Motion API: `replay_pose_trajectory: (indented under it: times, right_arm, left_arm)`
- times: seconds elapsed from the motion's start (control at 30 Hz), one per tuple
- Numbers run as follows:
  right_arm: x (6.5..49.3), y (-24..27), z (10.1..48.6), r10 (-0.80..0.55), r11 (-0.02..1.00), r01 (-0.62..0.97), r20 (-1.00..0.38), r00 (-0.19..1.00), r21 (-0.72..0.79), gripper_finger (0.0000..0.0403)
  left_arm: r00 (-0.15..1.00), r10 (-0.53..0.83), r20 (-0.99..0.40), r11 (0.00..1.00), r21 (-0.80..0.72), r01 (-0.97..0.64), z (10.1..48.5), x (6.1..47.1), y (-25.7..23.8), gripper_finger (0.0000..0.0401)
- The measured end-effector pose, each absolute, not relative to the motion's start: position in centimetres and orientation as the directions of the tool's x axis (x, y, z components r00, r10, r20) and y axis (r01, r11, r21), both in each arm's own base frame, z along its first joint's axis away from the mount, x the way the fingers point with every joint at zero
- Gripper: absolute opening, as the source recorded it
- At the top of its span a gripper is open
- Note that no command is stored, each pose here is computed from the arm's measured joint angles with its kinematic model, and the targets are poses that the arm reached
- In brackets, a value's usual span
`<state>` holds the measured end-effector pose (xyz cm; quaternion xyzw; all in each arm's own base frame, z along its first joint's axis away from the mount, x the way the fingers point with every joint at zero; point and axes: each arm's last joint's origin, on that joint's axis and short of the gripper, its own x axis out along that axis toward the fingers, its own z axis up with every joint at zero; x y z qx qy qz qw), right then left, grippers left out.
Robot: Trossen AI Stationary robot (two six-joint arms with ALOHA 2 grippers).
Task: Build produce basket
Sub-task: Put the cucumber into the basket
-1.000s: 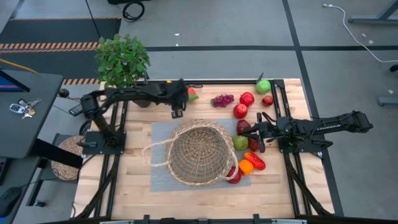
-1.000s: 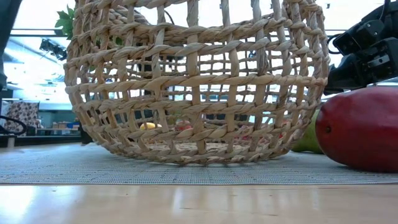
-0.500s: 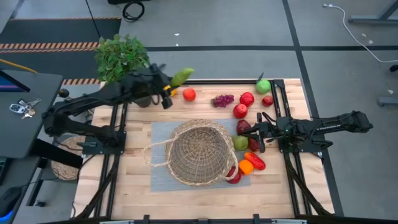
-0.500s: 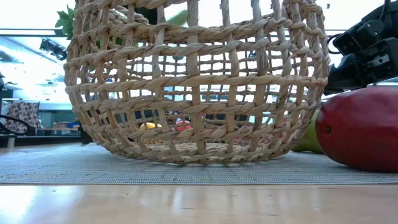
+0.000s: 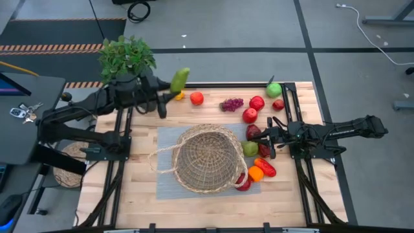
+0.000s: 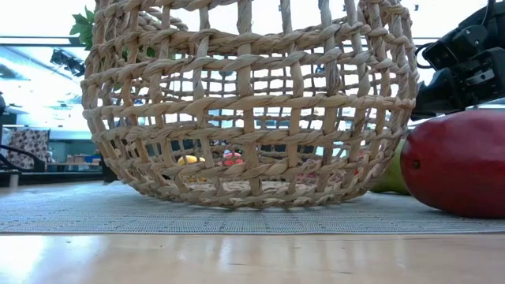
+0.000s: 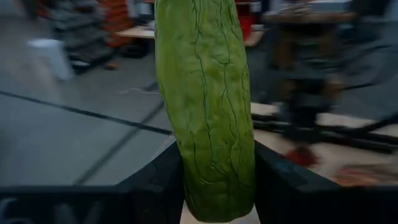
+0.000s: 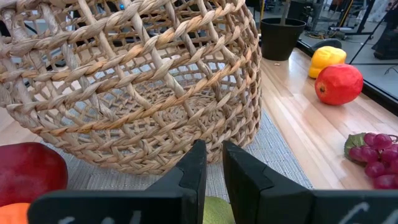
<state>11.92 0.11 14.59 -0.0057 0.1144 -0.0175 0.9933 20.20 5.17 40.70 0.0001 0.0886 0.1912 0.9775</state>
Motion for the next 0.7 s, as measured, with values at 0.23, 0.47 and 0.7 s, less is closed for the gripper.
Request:
replay_pose_trajectory:
  times: [0.23, 0.47, 0.7]
  right_arm:
    - [11.9, 0.1, 14.6, -0.036, 0.999, 0.033, -0.227, 0.973, -0.015, 0.0061]
    - [11.9, 0.1, 14.6, -0.036, 0.999, 0.033, -0.227, 0.973, -0.015, 0.0061]
    - [11.9, 0.1, 14.7, -0.036, 0.999, 0.034, -0.218, 0.975, -0.015, 0.0061]
  left_arm:
    - [0.959, 0.235, -0.159, 0.967, -0.062, -0.248, 40.6, 21.4, 2.4, 0.0148]
    - [0.977, 0.150, -0.154, 0.977, -0.130, -0.171, 40.5, 22.5, 0.5, 0.0149]
    - [0.981, 0.049, -0.189, 0.988, -0.132, -0.075, 42.0, 24.7, -2.1, 0.0150]
